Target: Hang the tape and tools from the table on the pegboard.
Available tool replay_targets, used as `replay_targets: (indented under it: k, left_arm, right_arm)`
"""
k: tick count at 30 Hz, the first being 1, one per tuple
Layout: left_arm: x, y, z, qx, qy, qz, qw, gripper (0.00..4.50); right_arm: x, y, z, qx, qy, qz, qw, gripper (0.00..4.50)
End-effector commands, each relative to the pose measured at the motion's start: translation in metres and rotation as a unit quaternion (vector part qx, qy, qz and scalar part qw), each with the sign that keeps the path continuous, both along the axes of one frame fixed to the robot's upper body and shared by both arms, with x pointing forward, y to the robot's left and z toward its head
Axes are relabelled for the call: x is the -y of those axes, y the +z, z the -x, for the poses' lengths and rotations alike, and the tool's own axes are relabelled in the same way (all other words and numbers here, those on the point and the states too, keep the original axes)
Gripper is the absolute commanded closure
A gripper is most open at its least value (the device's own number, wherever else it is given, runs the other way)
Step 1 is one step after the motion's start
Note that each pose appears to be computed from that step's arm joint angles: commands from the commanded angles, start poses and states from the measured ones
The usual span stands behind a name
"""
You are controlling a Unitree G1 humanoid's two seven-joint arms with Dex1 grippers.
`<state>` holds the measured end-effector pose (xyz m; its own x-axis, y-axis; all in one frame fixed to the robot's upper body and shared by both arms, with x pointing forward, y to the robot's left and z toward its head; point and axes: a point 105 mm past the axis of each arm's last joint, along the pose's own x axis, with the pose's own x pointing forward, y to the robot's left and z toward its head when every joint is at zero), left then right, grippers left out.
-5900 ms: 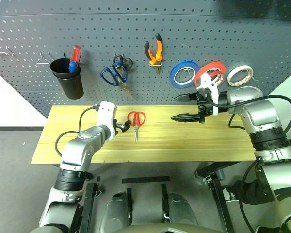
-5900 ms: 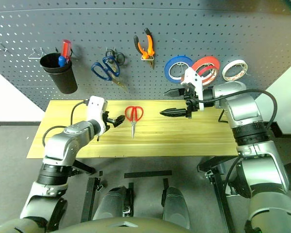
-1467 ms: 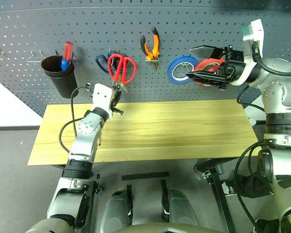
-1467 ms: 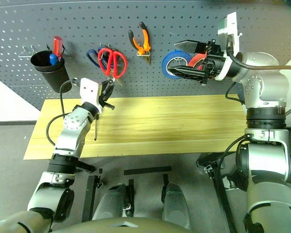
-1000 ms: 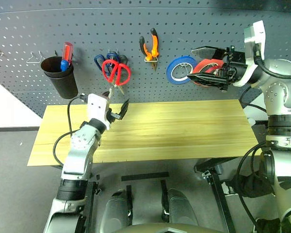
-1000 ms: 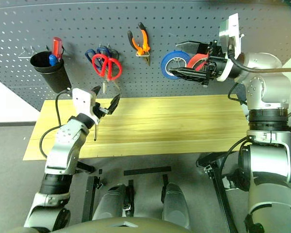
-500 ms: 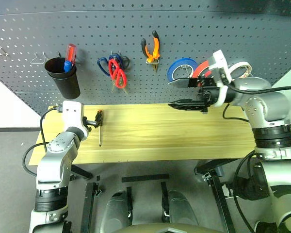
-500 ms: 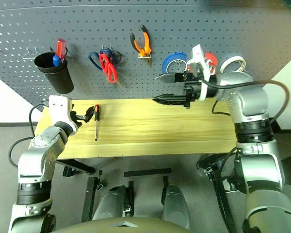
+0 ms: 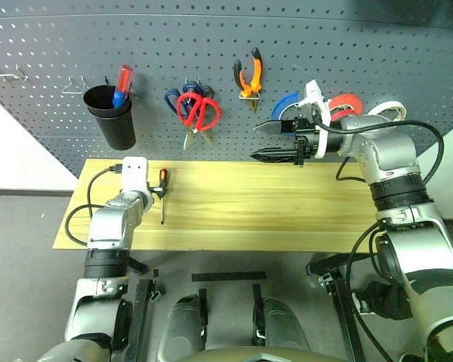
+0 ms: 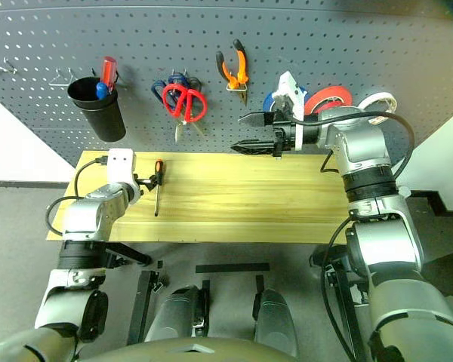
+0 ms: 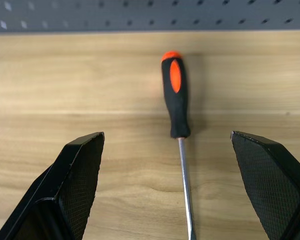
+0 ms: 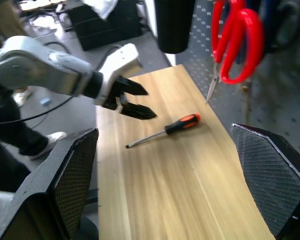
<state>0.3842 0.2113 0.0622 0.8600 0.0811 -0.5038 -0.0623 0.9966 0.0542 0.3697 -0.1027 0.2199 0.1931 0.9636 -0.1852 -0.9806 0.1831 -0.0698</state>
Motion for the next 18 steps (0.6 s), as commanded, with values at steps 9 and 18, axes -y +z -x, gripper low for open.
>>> replay_targets:
  k: [9,18]
  left_arm:
    - [-0.008,0.005,-0.031,-0.01,0.016,-0.003,1.0,0.24]
    - [0.005,0.003,-0.047,-0.024,0.009,0.014,1.0,0.24]
  right_arm:
    - [-0.009,0.001,0.0,0.072,0.042,0.02,0.996,0.0]
    - [-0.024,-0.016,-0.009,0.052,0.035,0.038,0.997,0.0]
